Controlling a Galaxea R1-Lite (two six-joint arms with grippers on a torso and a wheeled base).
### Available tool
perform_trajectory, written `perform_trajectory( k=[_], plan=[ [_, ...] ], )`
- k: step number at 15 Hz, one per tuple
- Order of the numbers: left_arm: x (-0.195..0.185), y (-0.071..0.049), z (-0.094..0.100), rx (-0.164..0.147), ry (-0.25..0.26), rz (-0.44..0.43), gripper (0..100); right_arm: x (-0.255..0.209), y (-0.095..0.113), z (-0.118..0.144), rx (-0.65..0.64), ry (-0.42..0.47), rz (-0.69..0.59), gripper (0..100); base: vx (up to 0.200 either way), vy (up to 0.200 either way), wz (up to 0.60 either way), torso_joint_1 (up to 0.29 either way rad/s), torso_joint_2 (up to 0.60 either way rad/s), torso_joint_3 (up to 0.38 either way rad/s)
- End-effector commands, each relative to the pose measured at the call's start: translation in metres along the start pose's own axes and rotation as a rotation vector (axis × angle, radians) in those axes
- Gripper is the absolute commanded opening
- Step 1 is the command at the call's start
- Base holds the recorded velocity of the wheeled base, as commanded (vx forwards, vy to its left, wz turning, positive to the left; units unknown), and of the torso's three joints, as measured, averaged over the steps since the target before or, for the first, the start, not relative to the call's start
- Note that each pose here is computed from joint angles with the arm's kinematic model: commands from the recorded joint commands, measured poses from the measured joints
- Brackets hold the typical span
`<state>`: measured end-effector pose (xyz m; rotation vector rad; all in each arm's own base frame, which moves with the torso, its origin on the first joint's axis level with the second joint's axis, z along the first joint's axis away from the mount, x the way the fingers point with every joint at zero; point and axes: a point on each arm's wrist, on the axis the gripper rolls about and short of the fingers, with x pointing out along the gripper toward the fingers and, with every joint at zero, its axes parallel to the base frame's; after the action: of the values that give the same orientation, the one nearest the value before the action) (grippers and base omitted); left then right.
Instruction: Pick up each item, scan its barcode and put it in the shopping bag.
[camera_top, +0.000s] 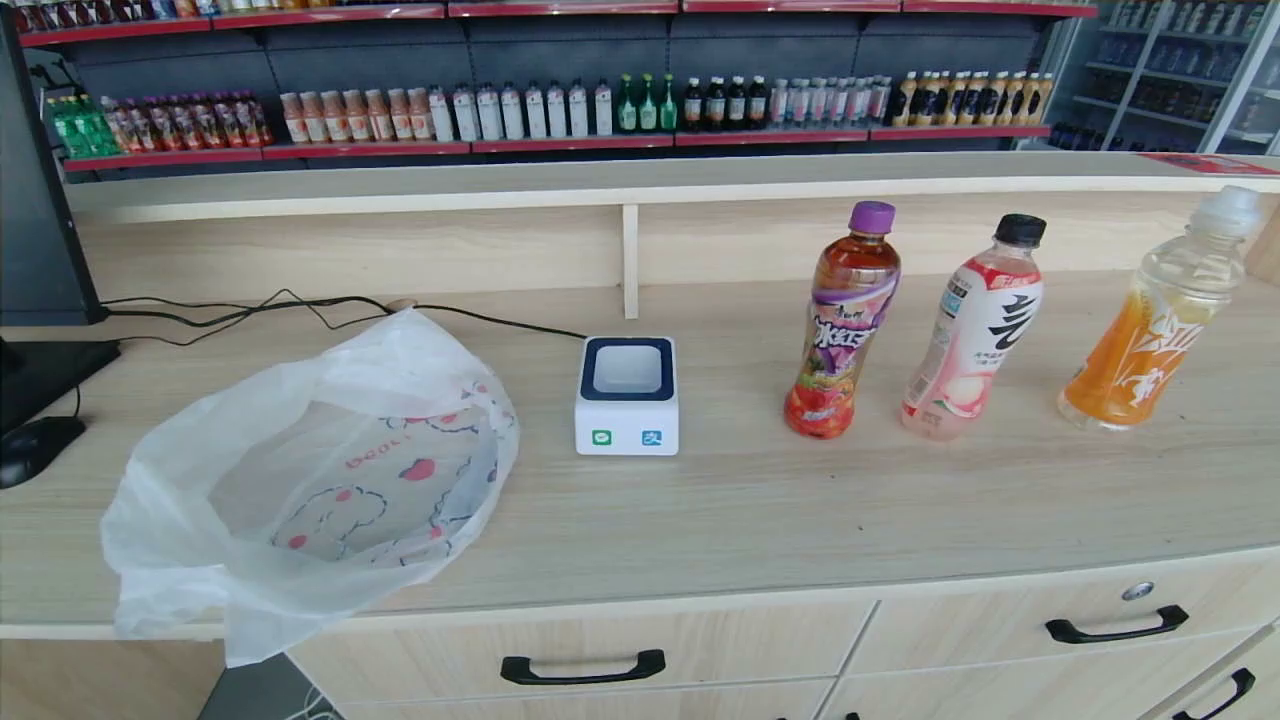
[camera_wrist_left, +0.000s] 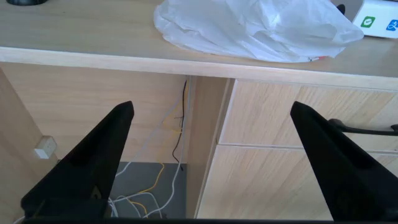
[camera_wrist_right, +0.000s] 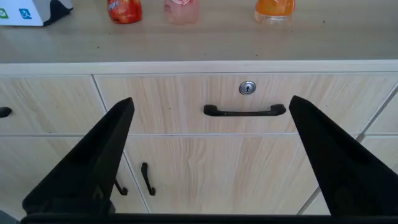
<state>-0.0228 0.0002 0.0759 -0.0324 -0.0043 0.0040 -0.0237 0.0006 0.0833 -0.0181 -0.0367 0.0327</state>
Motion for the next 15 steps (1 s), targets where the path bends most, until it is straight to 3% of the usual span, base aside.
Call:
perform_trajectory(
  k=[1,3,6,10,15],
  plan=[
    [0.0,0.0,0.0,0.0,0.001,0.001,100,0.008,-0.001,0.044,-0.02,-0.016,0.065,100,0.0,0.0,0.0,0.0,0.0,0.0],
    [0.0,0.0,0.0,0.0,0.0,0.001,100,0.034,-0.001,0.087,-0.001,-0.046,0.11,100,0.0,0.0,0.0,0.0,0.0,0.0],
    [0.0,0.0,0.0,0.0,0.001,0.001,100,0.102,0.002,0.127,0.003,-0.201,0.118,100,0.0,0.0,0.0,0.0,0.0,0.0],
    [0.0,0.0,0.0,0.0,0.001,0.001,100,0.214,0.012,0.158,0.011,-0.557,0.124,100,0.0,0.0,0.0,0.0,0.0,0.0],
    [0.0,0.0,0.0,0.0,0.0,0.001,100,0.232,0.076,0.159,0.12,-0.526,0.195,100,0.0,0.0,0.0,0.0,0.0,0.0]
  ],
)
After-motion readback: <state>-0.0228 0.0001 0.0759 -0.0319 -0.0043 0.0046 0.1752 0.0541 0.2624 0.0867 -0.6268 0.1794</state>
